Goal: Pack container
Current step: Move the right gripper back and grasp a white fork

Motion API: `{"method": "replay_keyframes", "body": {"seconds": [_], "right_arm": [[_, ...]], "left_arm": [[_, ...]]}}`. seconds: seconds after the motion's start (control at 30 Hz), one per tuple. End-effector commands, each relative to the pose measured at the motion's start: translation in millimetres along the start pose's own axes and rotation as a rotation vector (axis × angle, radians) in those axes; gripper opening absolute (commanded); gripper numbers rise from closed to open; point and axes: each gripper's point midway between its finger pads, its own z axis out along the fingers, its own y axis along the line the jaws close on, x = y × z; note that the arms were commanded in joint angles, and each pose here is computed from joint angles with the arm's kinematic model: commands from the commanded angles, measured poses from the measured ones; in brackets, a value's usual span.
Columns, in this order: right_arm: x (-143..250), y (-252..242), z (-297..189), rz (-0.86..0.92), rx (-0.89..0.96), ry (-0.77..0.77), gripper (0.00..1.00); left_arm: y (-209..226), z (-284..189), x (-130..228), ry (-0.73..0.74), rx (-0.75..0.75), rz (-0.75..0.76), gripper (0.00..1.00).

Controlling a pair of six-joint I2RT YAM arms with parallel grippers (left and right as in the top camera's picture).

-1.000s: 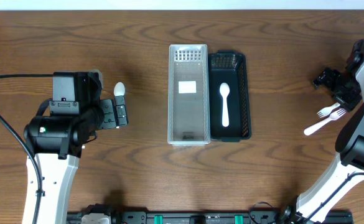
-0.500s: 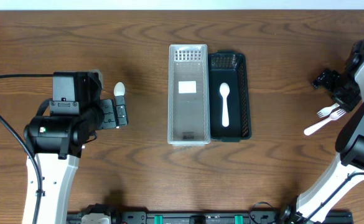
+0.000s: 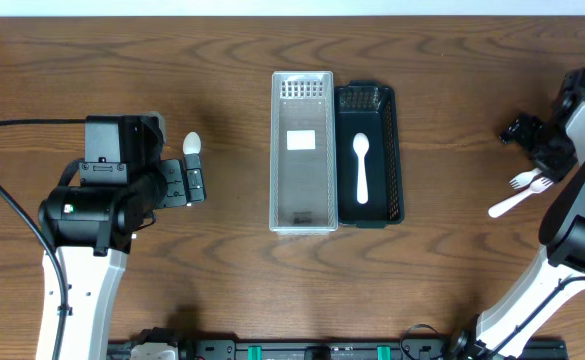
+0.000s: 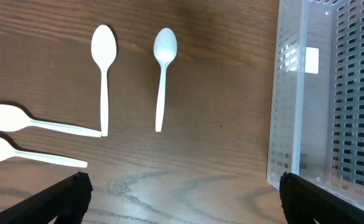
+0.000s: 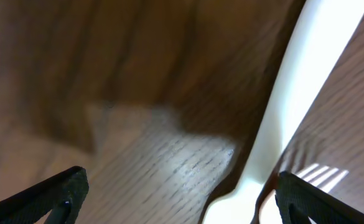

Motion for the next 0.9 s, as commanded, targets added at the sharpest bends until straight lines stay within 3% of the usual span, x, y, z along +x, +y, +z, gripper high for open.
{"method": "replay_keyframes", "body": {"seconds": [0.0, 0.3, 0.37, 0.57, 0.87], "right_arm": [[10.2, -2.2, 12.8, -0.020, 0.018, 0.018, 0.99], [14.8, -3.3, 19.1, -0.020, 0.016, 0.021, 0.98], [15.2, -2.9, 19.1, -0.020, 0.013, 0.023, 0.89], [17.1, 1.0, 19.1, -0.019, -0.010, 0.034, 0.48], [17.6, 1.1, 19.0, -0.021, -0.009, 0.035, 0.34]], "left_arm": [[-2.6, -5.2, -6.0, -0.018, 0.008, 0.013, 0.98], [-2.6, -5.2, -6.0, -0.018, 0.008, 0.013, 0.98], [-2.6, -5.2, -6.0, -0.018, 0.008, 0.013, 0.98], [-2.6, -5.2, -6.0, -0.018, 0.008, 0.013, 0.98], [-2.6, -5.2, -6.0, -0.018, 0.008, 0.013, 0.98]]}}
